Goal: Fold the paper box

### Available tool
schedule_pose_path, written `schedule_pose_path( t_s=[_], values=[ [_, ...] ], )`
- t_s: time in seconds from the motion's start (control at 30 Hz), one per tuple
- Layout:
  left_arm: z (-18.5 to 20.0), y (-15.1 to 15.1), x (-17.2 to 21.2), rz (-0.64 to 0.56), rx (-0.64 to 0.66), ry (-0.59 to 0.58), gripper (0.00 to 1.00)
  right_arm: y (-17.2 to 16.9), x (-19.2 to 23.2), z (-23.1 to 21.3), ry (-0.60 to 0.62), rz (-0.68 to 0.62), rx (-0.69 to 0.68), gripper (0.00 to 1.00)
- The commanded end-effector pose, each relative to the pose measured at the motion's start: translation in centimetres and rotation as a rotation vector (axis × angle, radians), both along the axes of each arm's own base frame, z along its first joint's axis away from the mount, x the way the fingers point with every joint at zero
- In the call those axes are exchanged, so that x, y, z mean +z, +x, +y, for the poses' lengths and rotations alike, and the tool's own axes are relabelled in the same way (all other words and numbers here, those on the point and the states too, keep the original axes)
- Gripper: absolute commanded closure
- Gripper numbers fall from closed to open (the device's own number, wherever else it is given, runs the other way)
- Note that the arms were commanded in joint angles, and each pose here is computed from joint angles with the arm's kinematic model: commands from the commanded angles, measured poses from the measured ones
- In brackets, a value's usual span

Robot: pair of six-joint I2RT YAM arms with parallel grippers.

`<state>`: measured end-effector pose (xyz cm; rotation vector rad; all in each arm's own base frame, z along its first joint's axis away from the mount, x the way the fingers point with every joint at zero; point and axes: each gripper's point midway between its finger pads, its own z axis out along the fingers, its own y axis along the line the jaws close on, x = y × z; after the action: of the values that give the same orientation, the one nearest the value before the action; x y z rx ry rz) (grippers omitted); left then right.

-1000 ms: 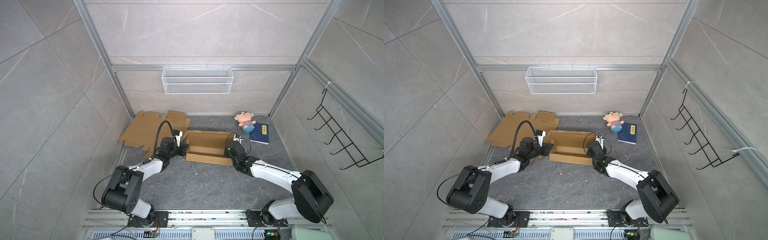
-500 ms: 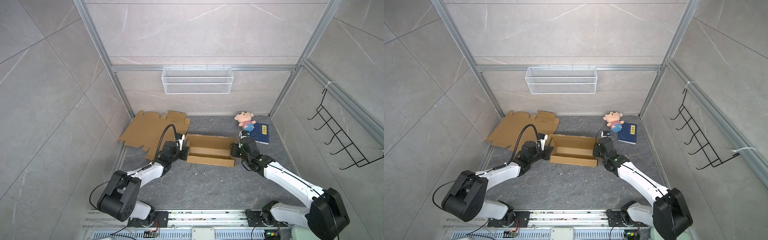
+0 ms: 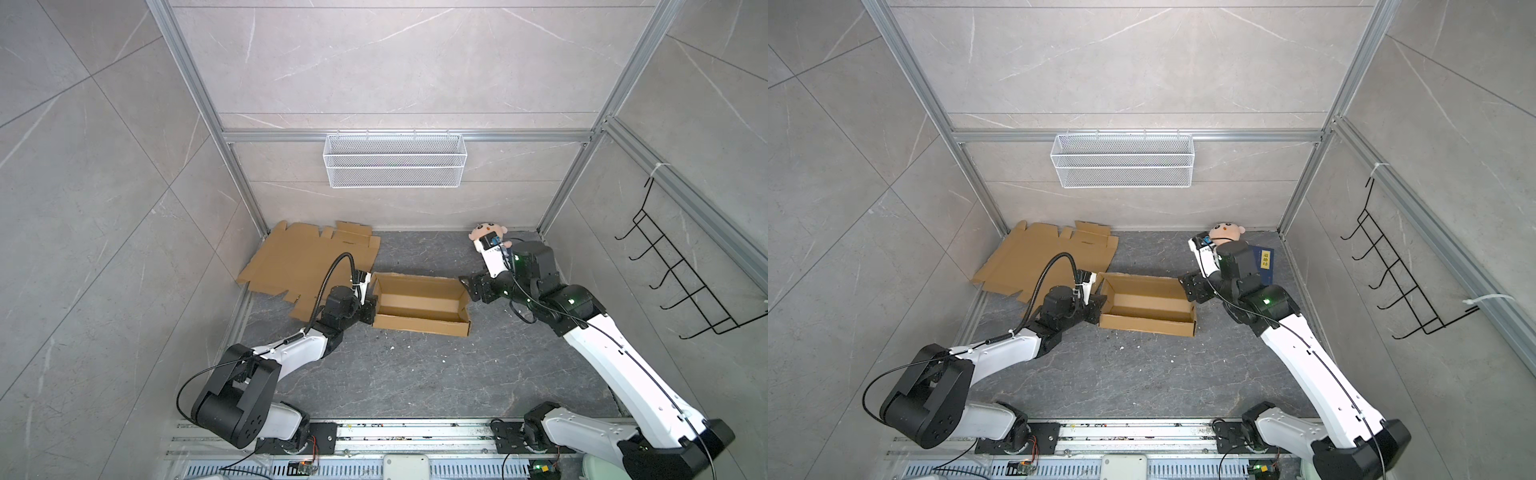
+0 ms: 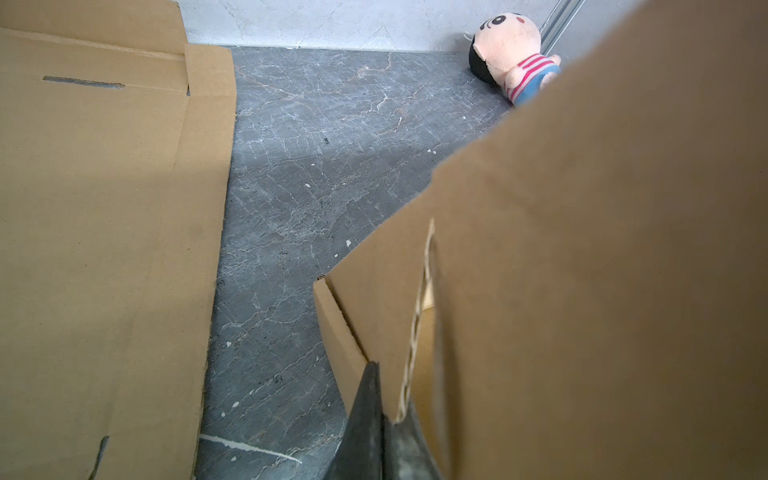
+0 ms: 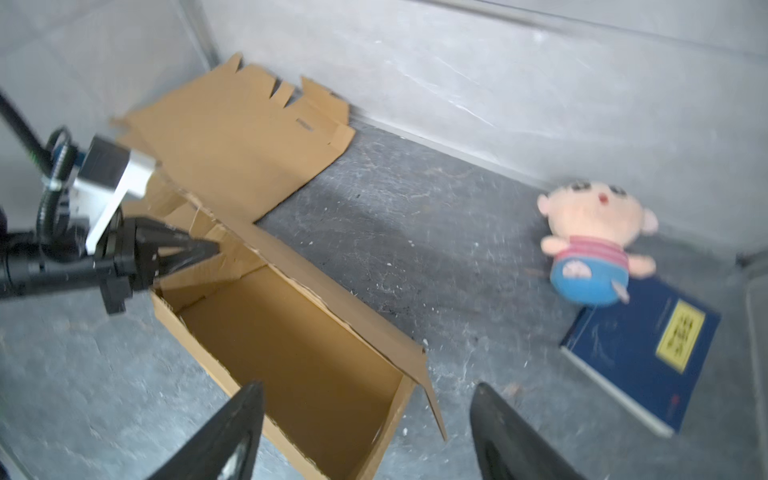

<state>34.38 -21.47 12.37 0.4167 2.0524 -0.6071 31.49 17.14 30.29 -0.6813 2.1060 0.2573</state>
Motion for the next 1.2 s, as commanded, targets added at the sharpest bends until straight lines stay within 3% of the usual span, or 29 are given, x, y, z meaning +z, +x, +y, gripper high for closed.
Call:
schedule_pose_path(
  t_s=[0.0, 0.17, 0.33, 0.63, 0.8, 1.17],
  values=[
    [0.5, -1.4, -2.6, 0.068, -0.016, 0.062, 1.00, -0.2, -3.7, 1.6, -0.268, 0.090, 0.201, 0.22],
    [0.5, -1.5, -2.5, 0.065, -0.018, 0.061, 1.00, 2.5, -5.1, 4.7, -0.401, 0.131, 0.292, 0.30],
    [0.7, -1.6, -2.1, 0.059, -0.012, 0.066, 1.00, 3.1, -6.9, 7.6, -0.406, 0.170, 0.385, 0.37],
    [1.2, -1.7, -0.6, 0.040, 0.018, 0.059, 0.99, 2.1, -8.9, 8.8, -0.413, 0.199, 0.413, 0.76],
    [2.4, -2.5, 1.2, 0.022, 0.064, 0.047, 0.83, 1.0, -10.2, 8.5, -0.456, 0.167, 0.375, 0.89],
    [6.7, -4.8, 5.1, -0.006, 0.224, 0.047, 0.73, -2.2, -12.1, 8.8, -0.535, -0.034, 0.287, 0.93]
  ],
)
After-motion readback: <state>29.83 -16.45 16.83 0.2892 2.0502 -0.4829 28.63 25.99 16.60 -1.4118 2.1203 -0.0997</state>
